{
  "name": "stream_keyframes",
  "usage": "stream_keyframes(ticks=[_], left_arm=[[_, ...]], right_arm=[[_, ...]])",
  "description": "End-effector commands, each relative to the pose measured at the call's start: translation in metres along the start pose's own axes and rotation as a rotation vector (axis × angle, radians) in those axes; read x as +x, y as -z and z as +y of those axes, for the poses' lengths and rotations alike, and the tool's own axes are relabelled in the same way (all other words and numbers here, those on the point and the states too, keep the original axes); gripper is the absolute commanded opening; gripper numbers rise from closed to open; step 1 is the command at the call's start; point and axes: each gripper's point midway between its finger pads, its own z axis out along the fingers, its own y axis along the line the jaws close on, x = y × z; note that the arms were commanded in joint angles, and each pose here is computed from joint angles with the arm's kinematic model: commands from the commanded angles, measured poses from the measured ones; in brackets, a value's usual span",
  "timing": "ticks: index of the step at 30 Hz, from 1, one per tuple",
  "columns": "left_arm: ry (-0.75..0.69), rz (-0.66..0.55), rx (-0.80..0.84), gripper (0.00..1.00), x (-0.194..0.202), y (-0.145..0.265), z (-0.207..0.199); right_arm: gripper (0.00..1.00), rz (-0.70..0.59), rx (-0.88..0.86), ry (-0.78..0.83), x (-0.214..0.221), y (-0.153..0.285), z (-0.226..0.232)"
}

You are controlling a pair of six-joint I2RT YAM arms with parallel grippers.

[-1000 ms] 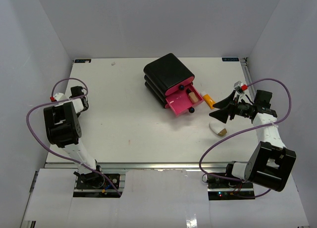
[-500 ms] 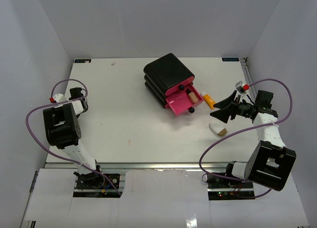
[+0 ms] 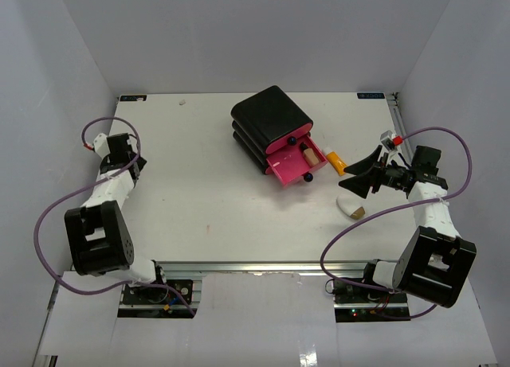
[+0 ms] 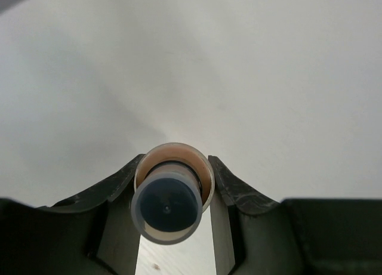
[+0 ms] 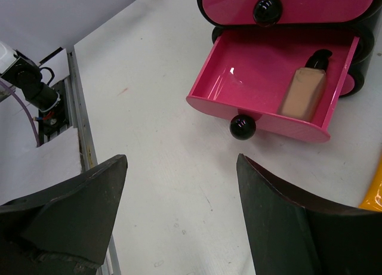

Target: Organize the makeup

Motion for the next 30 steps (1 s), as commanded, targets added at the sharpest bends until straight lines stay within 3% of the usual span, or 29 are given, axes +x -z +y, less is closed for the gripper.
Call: stream_keyframes(ticks=[1, 5, 9, 10, 12, 14, 18, 30], left_arm=[[-0.106, 0.064, 0.536, 0.0, 0.014, 0.083, -0.112], [-0.251, 0.169, 0.899, 0.0, 0.057, 0.18, -0.172], [-0.438, 0.303, 1.176, 0.0, 0.12, 0.272, -0.192], [-0.445, 0.299, 1.188, 0.0, 0.119, 0.275, -0.194], [-0.553, 0.412, 1.245, 0.0, 0.162, 0.307, -0.195], [-0.616, 0.441, 1.264, 0.0, 0.18, 0.327, -0.202], [-0.764, 0.421, 1.234, 0.0, 0.216, 0.35, -0.213], [-1.014, 0.347, 1.033, 0.0, 0.275, 0.332, -0.273]], right_arm=[[0.8, -0.01, -0.006, 0.023, -0.004, 0.001, 0.004], [0.8, -0.007, 0.006, 0.027, -0.003, 0.002, 0.002], [0.8, -0.007, 0.014, 0.031, -0.004, 0.004, 0.002], [0.8, -0.008, 0.016, 0.033, -0.004, 0.004, 0.002], [0.8, -0.008, 0.019, 0.032, -0.003, 0.004, 0.001], [0.8, -0.007, 0.02, 0.032, -0.003, 0.004, 0.001], [0.81, -0.011, 0.028, 0.035, -0.004, 0.006, 0.0], [0.81, -0.019, 0.029, 0.034, -0.005, 0.008, 0.0]])
